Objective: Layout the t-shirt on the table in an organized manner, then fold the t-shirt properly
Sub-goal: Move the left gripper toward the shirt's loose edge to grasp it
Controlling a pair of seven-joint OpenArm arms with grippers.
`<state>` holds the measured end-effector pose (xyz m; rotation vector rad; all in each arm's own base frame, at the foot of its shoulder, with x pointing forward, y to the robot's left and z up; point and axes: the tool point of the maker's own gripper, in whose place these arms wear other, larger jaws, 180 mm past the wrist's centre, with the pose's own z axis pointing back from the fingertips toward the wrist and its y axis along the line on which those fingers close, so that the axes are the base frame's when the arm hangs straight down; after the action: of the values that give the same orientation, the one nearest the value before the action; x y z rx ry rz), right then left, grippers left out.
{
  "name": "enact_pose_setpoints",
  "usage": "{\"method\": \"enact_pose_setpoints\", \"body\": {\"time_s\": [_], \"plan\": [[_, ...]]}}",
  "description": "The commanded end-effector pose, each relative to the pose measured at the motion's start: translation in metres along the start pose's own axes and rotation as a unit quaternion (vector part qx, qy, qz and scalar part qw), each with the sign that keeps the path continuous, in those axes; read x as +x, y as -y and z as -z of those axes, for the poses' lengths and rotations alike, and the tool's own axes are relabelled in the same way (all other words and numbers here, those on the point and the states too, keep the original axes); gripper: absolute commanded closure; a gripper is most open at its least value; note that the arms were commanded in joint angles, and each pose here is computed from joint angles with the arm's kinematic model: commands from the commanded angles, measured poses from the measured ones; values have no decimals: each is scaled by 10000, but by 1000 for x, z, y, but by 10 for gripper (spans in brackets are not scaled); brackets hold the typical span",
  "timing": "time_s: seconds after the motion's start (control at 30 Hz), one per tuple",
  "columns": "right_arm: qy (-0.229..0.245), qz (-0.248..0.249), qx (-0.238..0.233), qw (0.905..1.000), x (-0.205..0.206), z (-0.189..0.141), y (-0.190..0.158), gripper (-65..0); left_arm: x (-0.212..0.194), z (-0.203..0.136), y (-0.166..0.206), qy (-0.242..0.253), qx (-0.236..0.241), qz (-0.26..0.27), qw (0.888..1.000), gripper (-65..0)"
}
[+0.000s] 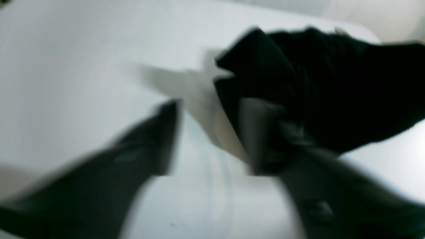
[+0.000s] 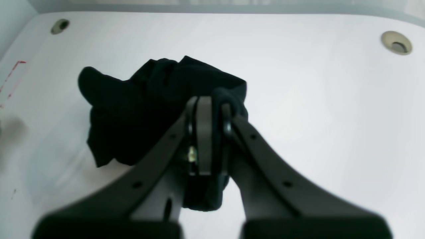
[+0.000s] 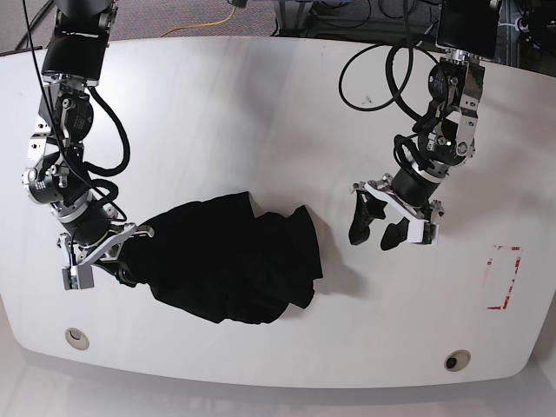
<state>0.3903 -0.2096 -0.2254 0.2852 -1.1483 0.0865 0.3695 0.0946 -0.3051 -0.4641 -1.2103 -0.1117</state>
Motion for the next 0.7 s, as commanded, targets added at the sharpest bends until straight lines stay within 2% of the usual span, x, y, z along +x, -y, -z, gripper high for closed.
{"method": "enact_pose_setpoints", "body": {"time_s": [0.0, 0.37, 0.67], "plan": [[355, -151, 19, 9993, 25, -5, 0, 0, 11, 1, 7, 200, -129, 50, 9997, -411], [358, -139, 29, 9993, 25, -5, -1, 0, -42, 8, 15, -461, -236, -47, 9986, -415], [305, -128, 26, 9995, 20, -5, -1, 0, -46, 11, 11, -511, -189, -111, 9985, -415]]}}
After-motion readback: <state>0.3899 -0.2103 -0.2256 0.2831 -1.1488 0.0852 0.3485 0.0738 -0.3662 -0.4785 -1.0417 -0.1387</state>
